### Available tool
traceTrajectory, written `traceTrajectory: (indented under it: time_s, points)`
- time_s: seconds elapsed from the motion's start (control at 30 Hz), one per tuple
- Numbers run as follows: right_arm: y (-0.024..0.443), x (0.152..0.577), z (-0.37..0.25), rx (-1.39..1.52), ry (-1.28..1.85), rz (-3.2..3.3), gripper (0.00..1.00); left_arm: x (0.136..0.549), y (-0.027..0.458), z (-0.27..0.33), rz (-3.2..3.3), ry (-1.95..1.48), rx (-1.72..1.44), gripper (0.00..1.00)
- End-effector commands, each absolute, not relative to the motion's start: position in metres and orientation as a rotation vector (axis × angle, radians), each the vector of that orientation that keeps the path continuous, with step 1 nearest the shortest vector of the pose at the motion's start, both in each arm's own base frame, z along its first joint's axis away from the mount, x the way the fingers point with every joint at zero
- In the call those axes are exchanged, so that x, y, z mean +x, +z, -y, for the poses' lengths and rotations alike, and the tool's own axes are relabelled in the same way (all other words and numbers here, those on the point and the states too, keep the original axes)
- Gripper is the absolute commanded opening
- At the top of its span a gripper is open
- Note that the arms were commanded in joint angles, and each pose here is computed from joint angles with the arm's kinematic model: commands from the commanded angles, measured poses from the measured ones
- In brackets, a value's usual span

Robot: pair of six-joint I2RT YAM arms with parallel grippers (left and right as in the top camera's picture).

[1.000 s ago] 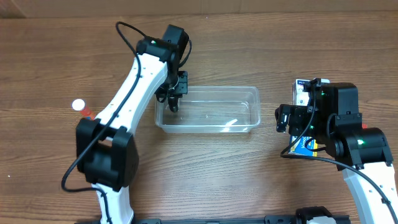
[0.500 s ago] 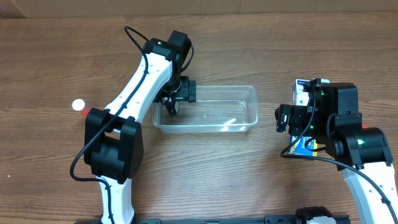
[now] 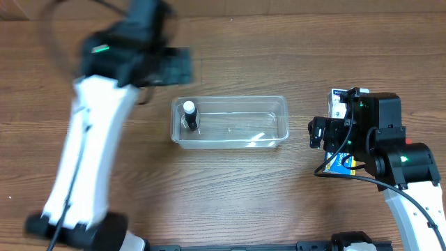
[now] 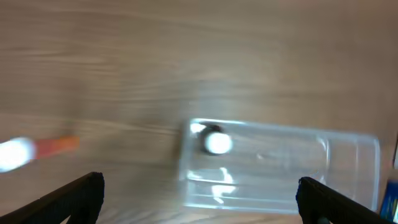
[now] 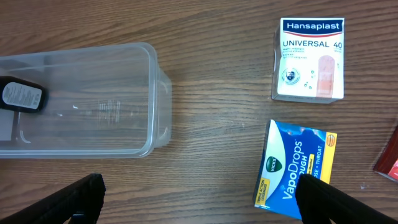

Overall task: Pack container
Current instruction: 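Move the left gripper to the orange tube and grasp it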

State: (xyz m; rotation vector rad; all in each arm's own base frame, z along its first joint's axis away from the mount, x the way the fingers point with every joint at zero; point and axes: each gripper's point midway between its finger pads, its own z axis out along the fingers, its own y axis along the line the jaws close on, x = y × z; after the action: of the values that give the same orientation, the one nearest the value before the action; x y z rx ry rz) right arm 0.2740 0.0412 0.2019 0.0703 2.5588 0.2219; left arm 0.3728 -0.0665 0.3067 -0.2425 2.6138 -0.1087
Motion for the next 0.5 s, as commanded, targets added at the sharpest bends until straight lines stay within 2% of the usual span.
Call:
traceTrajectory:
  time_s: [0.0, 0.07, 0.2, 0.47]
  points:
    - [0.214, 0.280, -0.040, 0.076, 0.221, -2.522, 1.00, 0.357, 0.321, -0.021, -2.554, 0.012, -0.542, 1.00]
    - [0.214, 0.280, -0.040, 0.076, 0.221, -2.522, 1.00, 0.347, 0.309, -0.065, -2.569, 0.060, -0.711, 1.00]
    - [0.214, 0.280, -0.040, 0.077, 0.221, -2.523, 1.00, 0.336, 0.276, -0.111, -2.612, 0.075, -0.921, 1.00]
    - [0.214, 0.280, -0.040, 0.077, 0.221, -2.523, 1.00, 0.340, 0.168, -0.128, -2.803, 0.004, -1.018, 1.00]
